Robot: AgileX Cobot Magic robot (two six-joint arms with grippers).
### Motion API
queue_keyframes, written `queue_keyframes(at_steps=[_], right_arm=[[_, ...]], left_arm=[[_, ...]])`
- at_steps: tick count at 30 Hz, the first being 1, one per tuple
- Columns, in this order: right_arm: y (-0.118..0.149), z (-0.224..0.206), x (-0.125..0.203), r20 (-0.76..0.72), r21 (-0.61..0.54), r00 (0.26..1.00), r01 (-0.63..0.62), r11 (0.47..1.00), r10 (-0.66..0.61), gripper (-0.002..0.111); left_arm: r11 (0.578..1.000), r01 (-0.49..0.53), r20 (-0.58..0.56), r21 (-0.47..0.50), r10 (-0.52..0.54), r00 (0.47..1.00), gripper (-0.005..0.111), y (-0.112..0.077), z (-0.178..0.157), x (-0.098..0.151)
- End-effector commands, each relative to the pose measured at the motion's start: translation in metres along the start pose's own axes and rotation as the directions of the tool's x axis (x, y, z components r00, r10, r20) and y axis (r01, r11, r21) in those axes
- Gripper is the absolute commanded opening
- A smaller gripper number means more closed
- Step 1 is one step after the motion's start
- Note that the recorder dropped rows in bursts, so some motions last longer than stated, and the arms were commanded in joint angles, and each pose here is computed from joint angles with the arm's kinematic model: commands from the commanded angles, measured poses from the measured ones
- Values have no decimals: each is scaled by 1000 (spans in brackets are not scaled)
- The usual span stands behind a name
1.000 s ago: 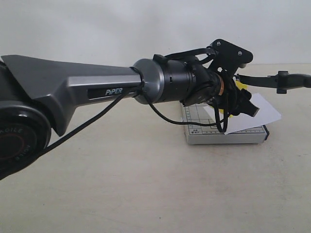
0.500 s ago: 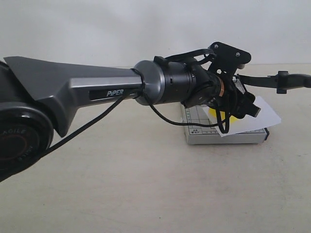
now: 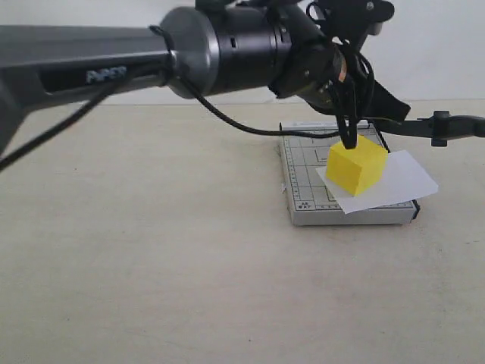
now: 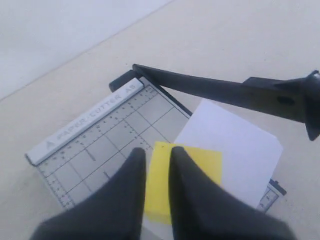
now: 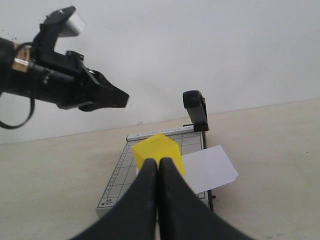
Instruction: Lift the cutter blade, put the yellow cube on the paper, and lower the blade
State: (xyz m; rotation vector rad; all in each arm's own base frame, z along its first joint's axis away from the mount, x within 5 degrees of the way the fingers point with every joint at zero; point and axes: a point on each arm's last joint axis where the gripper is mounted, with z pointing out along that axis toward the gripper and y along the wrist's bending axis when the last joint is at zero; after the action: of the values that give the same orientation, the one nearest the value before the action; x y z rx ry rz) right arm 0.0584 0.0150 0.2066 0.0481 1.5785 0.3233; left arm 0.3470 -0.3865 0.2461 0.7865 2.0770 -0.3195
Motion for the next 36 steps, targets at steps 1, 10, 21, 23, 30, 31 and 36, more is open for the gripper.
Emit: queue_keyframes(at_steps=[1, 10, 21, 23, 30, 31, 36], right_arm=[[0, -1, -1, 7, -4, 1000, 5, 1000, -5, 0], [0, -1, -1, 7, -4, 1000, 5, 1000, -5, 0], [0, -1, -1, 7, -4, 1000, 5, 1000, -5, 0], [0, -1, -1, 7, -4, 1000, 5, 1000, -5, 0], [0, -1, -1, 7, -4, 1000, 5, 1000, -5, 0], [0, -1, -1, 7, -4, 1000, 5, 1000, -5, 0], [0, -1, -1, 7, -4, 1000, 5, 1000, -5, 0]], left_arm=[[1000, -2, -33, -20, 1, 999, 5, 8, -36, -9], [993, 68, 152, 100, -83, 985, 4, 17, -132, 9], [966, 45, 311, 254, -126, 942, 4, 28, -230, 105], [957, 73, 327, 281, -167, 930, 4, 29, -242, 121], [916, 179, 386, 358, -320, 865, 4, 38, -275, 187], [916, 185, 390, 355, -325, 861, 4, 40, -279, 198], [919, 183, 387, 348, -319, 865, 4, 46, -292, 246]])
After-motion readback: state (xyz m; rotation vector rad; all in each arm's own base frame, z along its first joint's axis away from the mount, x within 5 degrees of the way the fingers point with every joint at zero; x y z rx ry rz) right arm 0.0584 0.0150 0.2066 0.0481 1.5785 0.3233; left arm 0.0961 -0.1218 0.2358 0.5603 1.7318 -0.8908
